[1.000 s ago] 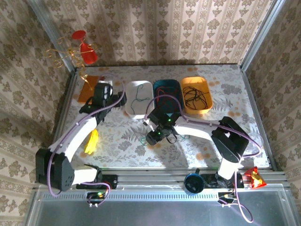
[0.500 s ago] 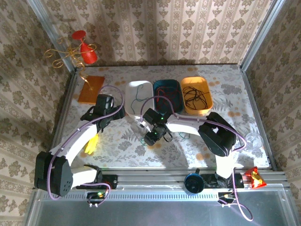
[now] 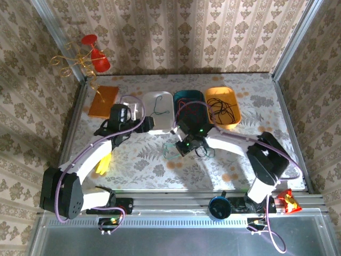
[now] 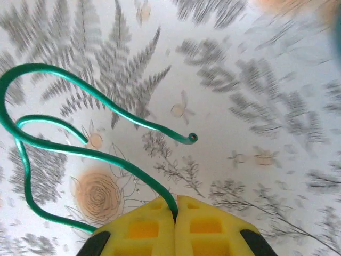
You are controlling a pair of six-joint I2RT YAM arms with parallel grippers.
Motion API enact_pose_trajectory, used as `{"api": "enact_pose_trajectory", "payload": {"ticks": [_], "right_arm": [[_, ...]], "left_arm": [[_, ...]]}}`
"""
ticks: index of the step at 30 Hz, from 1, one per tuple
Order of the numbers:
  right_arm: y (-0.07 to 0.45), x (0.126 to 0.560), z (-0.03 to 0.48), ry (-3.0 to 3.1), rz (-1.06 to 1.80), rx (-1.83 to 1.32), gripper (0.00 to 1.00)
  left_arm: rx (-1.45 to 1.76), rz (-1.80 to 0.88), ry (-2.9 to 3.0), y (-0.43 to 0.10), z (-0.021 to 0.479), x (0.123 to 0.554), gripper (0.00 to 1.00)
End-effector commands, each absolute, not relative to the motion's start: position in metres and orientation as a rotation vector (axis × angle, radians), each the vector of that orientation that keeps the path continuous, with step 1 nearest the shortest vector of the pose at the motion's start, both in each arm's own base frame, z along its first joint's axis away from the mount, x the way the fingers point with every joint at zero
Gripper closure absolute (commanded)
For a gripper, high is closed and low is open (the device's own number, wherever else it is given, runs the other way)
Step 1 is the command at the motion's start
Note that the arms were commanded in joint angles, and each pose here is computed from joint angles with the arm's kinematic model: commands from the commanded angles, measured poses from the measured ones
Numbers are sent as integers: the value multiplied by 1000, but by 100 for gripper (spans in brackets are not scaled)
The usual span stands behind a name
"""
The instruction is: Untangle the cables
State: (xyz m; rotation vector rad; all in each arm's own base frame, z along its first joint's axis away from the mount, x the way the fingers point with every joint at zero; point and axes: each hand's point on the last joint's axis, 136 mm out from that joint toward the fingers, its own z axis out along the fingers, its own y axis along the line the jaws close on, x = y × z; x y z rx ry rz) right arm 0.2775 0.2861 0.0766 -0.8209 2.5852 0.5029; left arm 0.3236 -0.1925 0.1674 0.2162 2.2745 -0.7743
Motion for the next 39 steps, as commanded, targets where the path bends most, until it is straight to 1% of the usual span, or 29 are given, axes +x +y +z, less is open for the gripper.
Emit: {"api": "enact_pose_trajectory", "payload": {"ticks": [1, 6, 10, 13, 14, 16, 20, 22, 25, 33, 36, 38, 39], "right_arm": [[293, 283, 108, 2518, 679, -691, 100], [286, 299, 134, 2456, 789, -516, 100], [286, 309, 146, 2427, 824, -455, 100], [287, 316, 154, 2410, 880, -392, 100], [287, 318, 156, 2405, 899, -370, 100], [286, 322, 159, 2393, 917, -334, 100], [277, 331, 161, 2382, 912, -232, 100], [268, 337, 162, 2373, 892, -155, 100], [248, 345, 162, 2351, 862, -2, 100], [215, 360, 158, 2260, 910, 346, 100], [226, 367, 161, 2273, 938, 324, 100], [235, 372, 162, 2305, 895, 262, 100], [238, 375, 162, 2328, 851, 232, 100]], "left_arm": [[455, -1034, 2171, -237, 188, 297, 21], [542, -1111, 2174, -259, 182, 286, 23], [593, -1199, 2156, -276, 182, 280, 32], [618, -1202, 2162, -283, 178, 279, 38], [620, -1202, 2165, -284, 176, 280, 41], [617, -1203, 2174, -285, 172, 281, 54], [573, -1149, 2198, -280, 163, 288, 90], [517, -1081, 2220, -273, 156, 296, 100], [438, -1017, 2223, -263, 150, 304, 100], [389, -1085, 2159, -265, 156, 303, 100], [386, -1090, 2152, -266, 155, 305, 100], [359, -1084, 2155, -263, 155, 308, 100], [330, -1069, 2158, -260, 154, 312, 91]]}}
